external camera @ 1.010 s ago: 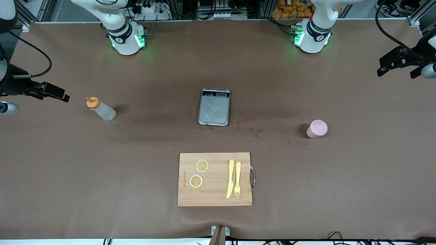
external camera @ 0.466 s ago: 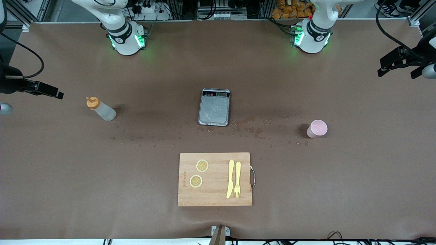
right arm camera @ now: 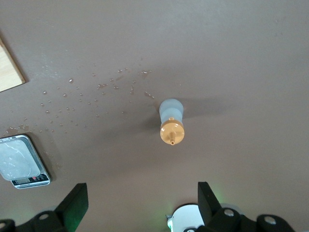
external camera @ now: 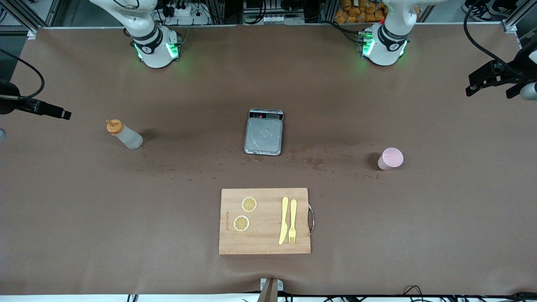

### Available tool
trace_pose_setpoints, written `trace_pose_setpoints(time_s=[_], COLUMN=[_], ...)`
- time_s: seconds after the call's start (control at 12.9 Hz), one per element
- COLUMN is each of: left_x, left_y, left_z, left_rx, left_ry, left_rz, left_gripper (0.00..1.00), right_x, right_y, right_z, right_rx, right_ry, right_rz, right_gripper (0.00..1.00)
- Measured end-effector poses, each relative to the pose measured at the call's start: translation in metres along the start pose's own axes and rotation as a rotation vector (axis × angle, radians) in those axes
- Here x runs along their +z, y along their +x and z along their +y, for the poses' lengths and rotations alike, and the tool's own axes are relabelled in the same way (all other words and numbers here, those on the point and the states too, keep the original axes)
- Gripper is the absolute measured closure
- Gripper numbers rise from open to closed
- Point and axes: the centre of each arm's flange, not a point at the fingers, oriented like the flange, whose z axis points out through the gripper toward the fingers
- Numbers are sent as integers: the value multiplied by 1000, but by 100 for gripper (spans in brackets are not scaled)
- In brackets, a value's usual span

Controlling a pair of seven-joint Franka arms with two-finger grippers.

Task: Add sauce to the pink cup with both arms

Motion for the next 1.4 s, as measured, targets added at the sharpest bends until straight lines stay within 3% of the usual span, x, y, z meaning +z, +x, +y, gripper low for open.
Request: trace_pose_setpoints(time_s=[0.47,0.85,1.17,1.4], left_x=[21,131,219,289], left_y=[17,66,71,69], left_z=[-2,-6,-7,-7], left_rx=[-1,-2,-6,-7], left_ry=[-3,-15,-15,-19], left_rz=[-9,-87,-65,-100], left_gripper=[0,0,0,0], right_x=[11,35,60,86], right_y=[-1,11,18,21], right_z=[27,86,100,127], right_rx=[252,481,727,850], right_ry=[-10,74,50,160], right_rz=[-94,-245,-327,-428], right_gripper=[0,0,0,0])
